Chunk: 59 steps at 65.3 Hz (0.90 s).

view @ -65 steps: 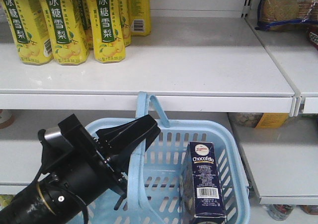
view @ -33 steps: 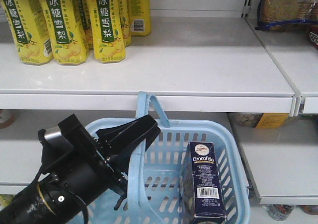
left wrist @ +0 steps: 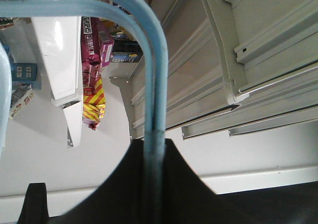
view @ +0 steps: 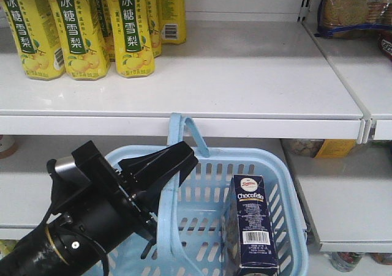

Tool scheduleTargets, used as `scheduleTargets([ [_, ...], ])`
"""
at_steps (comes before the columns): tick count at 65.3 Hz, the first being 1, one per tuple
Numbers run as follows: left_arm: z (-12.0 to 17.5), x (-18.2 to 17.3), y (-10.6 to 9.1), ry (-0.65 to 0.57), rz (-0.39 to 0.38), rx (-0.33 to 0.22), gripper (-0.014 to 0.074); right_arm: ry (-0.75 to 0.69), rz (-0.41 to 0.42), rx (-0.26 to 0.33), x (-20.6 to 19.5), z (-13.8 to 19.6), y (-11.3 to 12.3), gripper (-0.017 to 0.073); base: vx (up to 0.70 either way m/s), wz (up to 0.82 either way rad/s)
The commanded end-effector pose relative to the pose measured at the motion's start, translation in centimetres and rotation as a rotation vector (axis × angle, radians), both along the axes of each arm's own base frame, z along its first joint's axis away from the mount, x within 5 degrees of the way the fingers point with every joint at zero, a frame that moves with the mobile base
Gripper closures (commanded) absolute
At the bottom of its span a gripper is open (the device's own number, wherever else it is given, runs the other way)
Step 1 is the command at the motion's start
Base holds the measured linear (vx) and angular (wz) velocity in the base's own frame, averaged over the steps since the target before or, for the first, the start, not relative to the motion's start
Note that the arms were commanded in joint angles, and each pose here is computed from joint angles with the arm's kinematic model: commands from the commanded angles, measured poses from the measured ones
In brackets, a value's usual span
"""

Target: Left arm holds basket, right arm returns cookies

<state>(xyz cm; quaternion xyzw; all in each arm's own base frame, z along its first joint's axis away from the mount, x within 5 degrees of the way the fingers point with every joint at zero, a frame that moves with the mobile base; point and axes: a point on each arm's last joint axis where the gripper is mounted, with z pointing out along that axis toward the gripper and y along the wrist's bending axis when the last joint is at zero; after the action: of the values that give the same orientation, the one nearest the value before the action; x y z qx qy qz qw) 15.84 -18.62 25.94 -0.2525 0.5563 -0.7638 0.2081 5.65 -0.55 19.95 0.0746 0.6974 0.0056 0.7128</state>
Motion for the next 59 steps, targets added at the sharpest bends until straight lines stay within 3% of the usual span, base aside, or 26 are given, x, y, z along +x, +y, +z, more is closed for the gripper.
scheduleTargets([
  [1, 3.0, -0.1, 0.8, -0.135, 0.034, -0.191, 0.0596, -0.135, -0.006, -0.014, -0.1, 0.7, 0.0, 0.0565, 0.00, 0.00],
  [32, 3.0, -0.1, 0.8, -0.135, 0.034, -0.191, 0.0596, -0.380, -0.017, -0.037, -1.0, 4.2, -0.1, 0.0565, 0.00, 0.00],
  [59, 3.0, -0.1, 0.8, -0.135, 0.034, -0.191, 0.0596, -0.528, -0.017, -0.054, -1.9, 13.3, 0.0, 0.0565, 0.00, 0.00],
])
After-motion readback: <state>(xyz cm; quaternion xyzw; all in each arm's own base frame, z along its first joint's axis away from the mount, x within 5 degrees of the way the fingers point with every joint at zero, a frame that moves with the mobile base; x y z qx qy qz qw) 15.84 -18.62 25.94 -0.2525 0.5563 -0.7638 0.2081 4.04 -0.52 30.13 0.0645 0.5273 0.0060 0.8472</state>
